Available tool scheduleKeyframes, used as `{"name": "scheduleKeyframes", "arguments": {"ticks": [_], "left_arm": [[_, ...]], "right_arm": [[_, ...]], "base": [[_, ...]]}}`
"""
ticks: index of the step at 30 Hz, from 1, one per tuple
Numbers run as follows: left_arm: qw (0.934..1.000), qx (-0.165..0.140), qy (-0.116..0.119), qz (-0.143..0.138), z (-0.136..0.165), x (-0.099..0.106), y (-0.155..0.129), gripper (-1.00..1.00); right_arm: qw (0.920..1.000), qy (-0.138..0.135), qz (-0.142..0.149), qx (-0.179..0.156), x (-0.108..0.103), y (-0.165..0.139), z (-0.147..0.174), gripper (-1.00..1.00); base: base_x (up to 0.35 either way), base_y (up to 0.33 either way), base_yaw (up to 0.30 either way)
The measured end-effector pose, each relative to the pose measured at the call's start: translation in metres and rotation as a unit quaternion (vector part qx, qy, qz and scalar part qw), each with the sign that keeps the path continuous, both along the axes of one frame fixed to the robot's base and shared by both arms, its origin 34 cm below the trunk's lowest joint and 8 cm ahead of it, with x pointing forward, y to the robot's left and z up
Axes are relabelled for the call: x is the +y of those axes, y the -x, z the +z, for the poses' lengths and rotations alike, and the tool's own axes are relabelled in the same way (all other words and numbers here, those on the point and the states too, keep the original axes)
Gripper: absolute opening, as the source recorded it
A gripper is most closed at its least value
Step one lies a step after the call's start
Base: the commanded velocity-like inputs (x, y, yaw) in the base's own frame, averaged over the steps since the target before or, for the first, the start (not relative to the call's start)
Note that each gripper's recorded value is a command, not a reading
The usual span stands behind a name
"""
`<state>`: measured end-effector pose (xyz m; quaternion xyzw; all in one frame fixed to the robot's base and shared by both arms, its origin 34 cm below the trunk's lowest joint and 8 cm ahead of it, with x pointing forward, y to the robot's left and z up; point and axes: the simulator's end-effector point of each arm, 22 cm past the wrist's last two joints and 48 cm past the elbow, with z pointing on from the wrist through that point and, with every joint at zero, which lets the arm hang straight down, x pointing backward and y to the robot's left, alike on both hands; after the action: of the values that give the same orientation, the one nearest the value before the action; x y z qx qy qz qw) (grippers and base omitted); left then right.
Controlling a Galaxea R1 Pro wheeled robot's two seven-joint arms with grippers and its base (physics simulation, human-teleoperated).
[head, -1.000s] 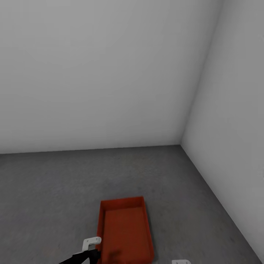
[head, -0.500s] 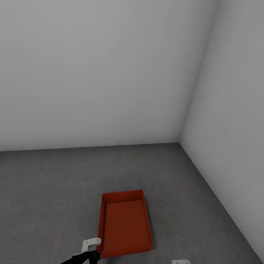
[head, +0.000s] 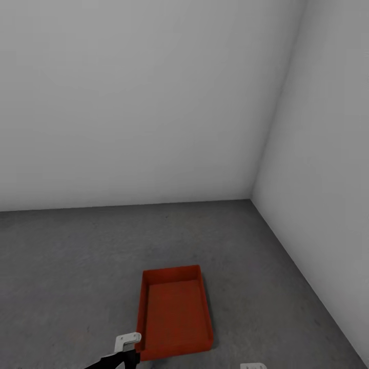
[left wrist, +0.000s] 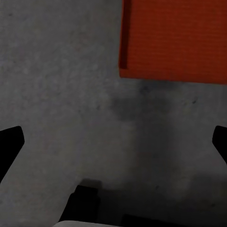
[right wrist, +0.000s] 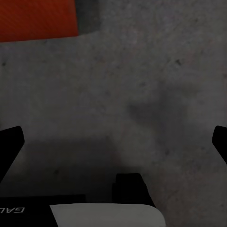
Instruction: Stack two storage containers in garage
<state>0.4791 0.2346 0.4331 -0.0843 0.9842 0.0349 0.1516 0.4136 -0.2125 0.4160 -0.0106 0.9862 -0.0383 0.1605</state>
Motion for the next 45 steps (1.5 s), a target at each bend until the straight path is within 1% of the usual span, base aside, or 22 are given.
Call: {"name": "scheduleKeyframes", "arguments": {"ticks": [6,10,21,27,45], "left_arm": [[1.0000,0.000,0.000,0.000,0.0000,0.0000,-0.0001,1.00],[1.0000,0.000,0.000,0.000,0.0000,-0.0001,-0.0001,1.00],[1.0000,0.000,0.000,0.000,0.0000,-0.0001,0.0001,1.00],[1.0000,0.003,-0.001,0.000,-0.0023,0.0010,0.0069,1.00],[1.0000,0.003,-0.001,0.001,-0.0026,0.0011,0.0076,1.00]], "right_arm": [[1.0000,0.000,-0.001,0.000,0.0001,0.0000,0.0000,1.00],[1.0000,0.000,-0.001,0.000,0.0001,0.0000,0.0000,1.00],[1.0000,0.000,-0.001,0.000,0.0001,0.0000,0.0000,1.00],[1.0000,0.000,-0.001,0.000,0.0001,0.0000,0.0000,1.00],[1.0000,0.000,-0.001,0.000,0.0001,0.0000,0.0000,1.00]], "base": [[0.000,0.000,-0.015],[0.000,0.000,-0.172],[0.000,0.000,-0.239],[0.000,0.000,-0.248],[0.000,0.000,-0.248]]}}
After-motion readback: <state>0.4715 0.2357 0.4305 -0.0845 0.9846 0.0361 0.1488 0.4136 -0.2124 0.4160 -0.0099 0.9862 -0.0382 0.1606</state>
